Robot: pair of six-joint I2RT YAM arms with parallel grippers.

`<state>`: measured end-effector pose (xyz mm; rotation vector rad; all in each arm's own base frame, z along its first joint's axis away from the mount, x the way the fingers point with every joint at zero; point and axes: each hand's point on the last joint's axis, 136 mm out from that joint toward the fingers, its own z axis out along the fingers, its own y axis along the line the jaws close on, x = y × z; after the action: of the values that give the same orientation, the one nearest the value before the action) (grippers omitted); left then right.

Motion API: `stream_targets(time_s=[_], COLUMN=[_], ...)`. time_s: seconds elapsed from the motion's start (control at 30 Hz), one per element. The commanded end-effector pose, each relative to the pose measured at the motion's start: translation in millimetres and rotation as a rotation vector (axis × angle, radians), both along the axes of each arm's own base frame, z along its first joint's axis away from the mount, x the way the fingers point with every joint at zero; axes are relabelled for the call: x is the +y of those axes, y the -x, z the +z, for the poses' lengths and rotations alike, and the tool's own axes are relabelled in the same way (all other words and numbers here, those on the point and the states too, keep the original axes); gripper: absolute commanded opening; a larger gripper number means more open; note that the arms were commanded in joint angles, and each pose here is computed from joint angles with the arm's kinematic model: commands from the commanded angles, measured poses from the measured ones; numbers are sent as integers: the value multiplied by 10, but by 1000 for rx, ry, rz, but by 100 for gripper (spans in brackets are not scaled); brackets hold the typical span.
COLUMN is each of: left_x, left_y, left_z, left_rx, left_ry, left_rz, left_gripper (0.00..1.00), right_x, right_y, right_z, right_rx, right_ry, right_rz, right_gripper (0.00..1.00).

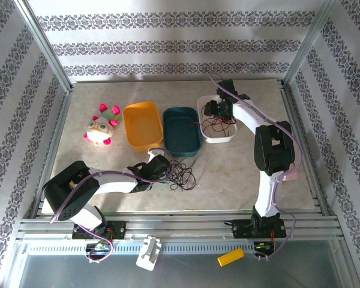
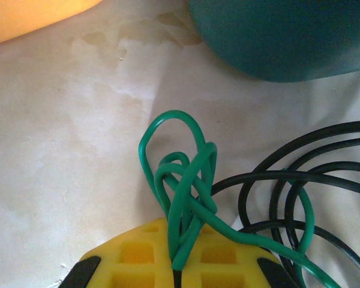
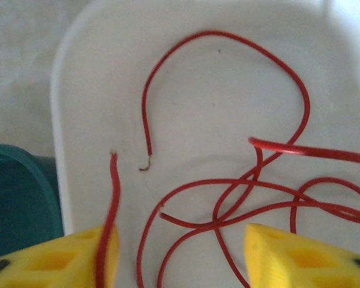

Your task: Untangle the cables

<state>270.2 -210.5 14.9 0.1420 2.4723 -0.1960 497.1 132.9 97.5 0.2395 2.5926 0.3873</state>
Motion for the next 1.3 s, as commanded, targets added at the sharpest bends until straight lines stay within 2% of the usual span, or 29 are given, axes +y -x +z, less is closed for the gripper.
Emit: stream_targets(time_s=[0.0, 0.2, 0.33, 0.5, 0.67, 0.97, 1.13, 1.27], left_x=[554, 552, 553, 548, 543, 543, 567, 576], left_y=[290, 288, 286, 286, 282, 276, 280, 283], left_z=[-445, -438, -445, -466, -467, -469, -449, -437], left_rx=[137, 133, 134, 139, 141, 146, 142, 141], left_ry=[-224, -220, -218, -224, -223, -230, -231, -234], left_rz=[34, 34, 39, 36, 38, 41, 53, 54], left_gripper=[0, 0, 0, 0, 0, 0, 0, 0], right_x=[-70, -123, -44, 276, 473, 571, 565, 512], right_y=[-20, 155, 343, 692, 981, 945, 810, 744], right_z=[428, 769, 819, 666, 490, 206, 121, 131], right_rx=[-87, -165, -176, -118, -92, -48, -43, -60], right_ry=[15, 55, 29, -94, -103, -86, -69, -42], right_rz=[-10, 44, 118, 281, 380, 385, 362, 329], right_gripper=[73, 74, 74, 73, 71, 66, 47, 15])
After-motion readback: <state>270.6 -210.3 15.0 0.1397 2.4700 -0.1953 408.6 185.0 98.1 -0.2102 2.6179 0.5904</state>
